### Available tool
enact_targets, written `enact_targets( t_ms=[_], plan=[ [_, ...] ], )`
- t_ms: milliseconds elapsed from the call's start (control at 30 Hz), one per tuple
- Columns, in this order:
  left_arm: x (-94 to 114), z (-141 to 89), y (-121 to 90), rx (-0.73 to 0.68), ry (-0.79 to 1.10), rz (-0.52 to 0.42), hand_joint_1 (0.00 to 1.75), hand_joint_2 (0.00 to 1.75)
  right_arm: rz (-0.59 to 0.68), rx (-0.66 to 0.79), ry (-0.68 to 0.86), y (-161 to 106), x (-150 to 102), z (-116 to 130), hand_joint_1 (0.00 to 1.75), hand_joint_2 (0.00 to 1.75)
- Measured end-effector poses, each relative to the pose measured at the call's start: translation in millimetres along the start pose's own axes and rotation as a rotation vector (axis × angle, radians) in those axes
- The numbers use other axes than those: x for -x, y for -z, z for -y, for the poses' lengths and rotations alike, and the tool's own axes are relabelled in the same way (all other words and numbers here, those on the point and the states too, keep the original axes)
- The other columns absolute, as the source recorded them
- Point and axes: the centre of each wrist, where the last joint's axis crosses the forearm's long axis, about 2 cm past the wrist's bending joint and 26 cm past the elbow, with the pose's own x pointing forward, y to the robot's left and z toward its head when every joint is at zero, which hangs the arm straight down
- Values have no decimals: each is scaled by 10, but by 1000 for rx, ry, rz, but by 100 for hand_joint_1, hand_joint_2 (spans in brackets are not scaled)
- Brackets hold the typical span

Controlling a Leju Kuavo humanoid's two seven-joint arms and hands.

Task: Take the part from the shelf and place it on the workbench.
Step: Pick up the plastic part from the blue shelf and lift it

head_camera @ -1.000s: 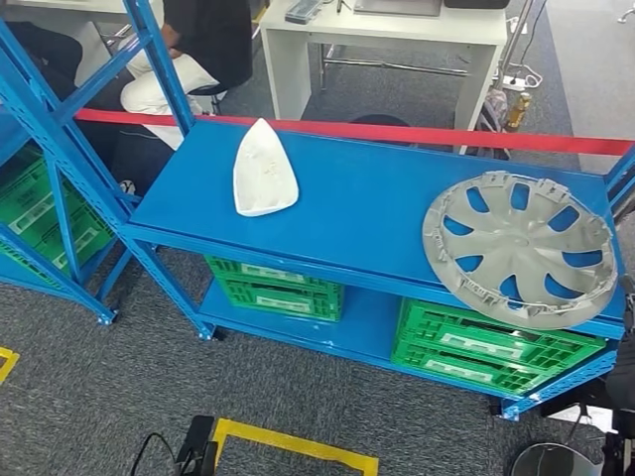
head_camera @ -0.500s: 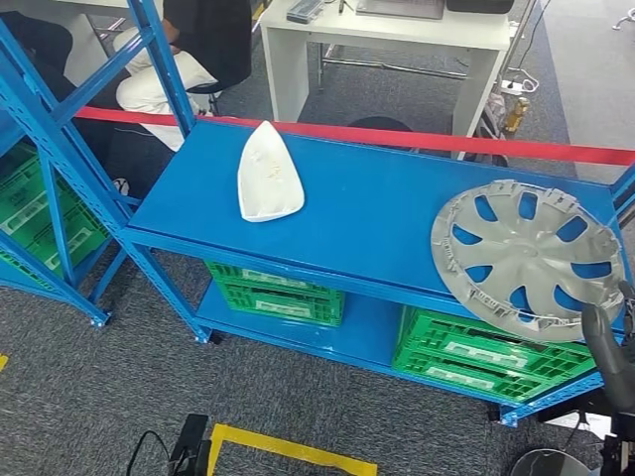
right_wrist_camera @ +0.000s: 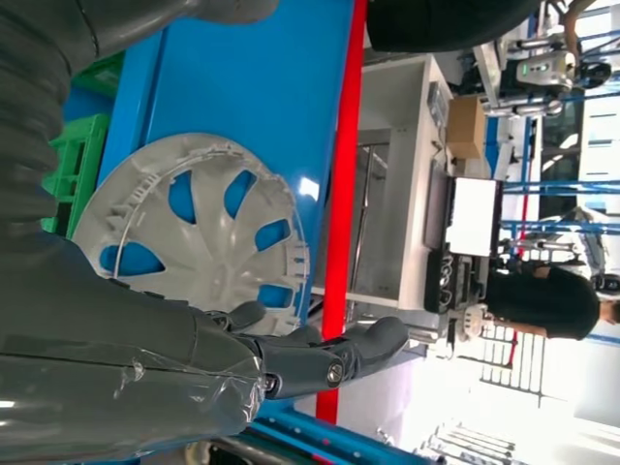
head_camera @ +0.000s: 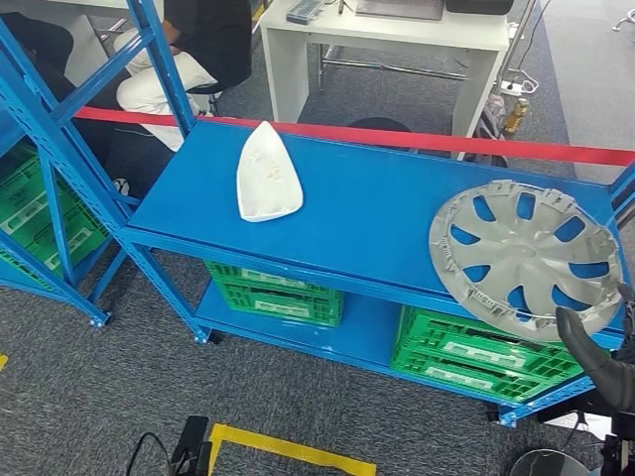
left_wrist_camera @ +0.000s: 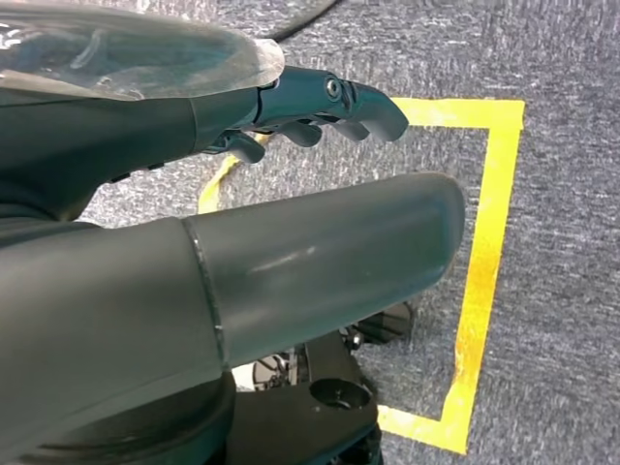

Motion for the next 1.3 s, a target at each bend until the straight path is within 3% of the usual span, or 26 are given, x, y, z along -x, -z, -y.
enact_targets(
  t_ms=[233, 433, 567, 1300],
  plan=[
    [2, 8, -2, -15, 10, -3, 0, 0, -40, 5, -98, 1, -10, 4, 0, 175],
    [4, 21, -5, -10, 13, -13, 0, 0, -271, -78, -316, -63, 52, 89, 0, 175],
    [1, 33, -5, -4, 9, -15, 0, 0, -343, -146, -411, -67, 87, 167, 0, 175],
    [-7, 64, -7, 3, 4, -17, 0, 0, -406, -254, -672, 34, 200, 284, 0, 175]
  ],
)
